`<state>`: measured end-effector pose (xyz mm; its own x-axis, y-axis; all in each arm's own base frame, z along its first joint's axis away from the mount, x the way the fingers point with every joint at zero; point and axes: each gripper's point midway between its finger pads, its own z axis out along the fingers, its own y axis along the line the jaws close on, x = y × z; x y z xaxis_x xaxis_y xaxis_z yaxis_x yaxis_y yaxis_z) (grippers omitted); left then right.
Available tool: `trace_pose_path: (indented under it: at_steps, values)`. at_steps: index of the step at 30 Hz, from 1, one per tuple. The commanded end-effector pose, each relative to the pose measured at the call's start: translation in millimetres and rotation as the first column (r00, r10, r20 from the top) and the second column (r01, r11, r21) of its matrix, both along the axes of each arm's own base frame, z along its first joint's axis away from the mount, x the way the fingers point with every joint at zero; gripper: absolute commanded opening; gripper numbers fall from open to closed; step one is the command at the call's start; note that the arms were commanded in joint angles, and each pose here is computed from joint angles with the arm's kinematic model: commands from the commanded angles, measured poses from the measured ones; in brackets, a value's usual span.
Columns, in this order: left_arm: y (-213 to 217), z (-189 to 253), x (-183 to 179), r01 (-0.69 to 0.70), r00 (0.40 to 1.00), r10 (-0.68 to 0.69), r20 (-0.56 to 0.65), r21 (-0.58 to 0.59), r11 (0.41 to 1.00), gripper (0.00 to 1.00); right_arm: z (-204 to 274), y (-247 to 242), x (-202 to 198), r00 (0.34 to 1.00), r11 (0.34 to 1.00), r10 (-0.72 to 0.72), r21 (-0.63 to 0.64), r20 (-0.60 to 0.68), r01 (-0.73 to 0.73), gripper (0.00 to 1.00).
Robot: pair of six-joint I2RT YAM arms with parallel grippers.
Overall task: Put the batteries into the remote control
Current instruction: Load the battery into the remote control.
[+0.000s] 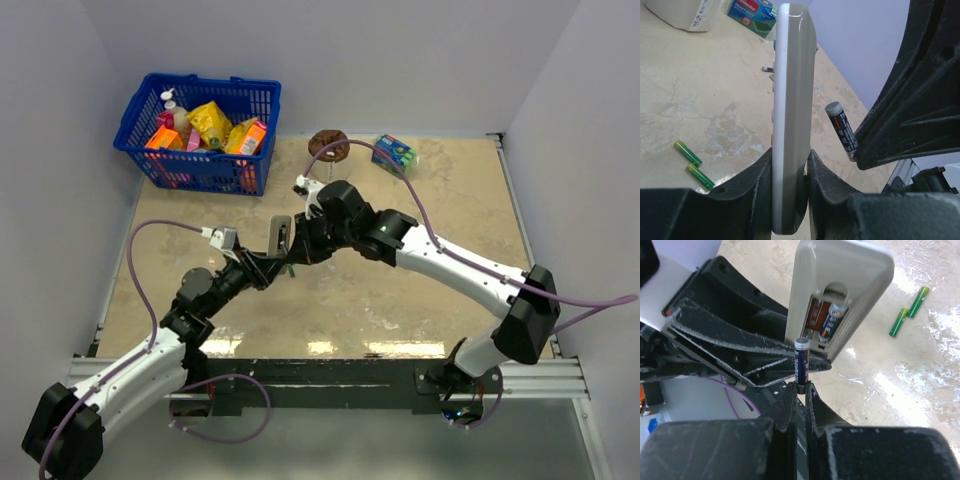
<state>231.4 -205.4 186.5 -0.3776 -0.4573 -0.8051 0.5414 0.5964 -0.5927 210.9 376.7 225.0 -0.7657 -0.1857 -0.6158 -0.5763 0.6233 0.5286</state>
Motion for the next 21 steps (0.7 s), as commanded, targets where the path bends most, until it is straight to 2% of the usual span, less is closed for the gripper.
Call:
trace_pose_path:
  at_steps: [1, 11, 21]
  values:
    - [-3.0, 21.4, -4.3, 0.036, 0.993, -0.033, 0.114, -0.027, 0.999, 0.00, 25.2, 8.7, 9.1, 1.000, 0.997, -0.013, 0.082, -0.017, 0.015, 0.00]
    - [-3.8, 25.5, -6.7, 0.040, 0.992, -0.034, 0.124, -0.050, 0.998, 0.00, 20.6, 13.4, 19.0, 0.998, 0.997, -0.040, 0.069, -0.058, 0.044, 0.00]
    - [-7.6, 19.5, -6.9, 0.039, 0.999, -0.035, 0.036, -0.114, 0.993, 0.00, 22.1, 16.6, 37.4, 0.993, 0.992, -0.099, 0.069, -0.063, 0.103, 0.00]
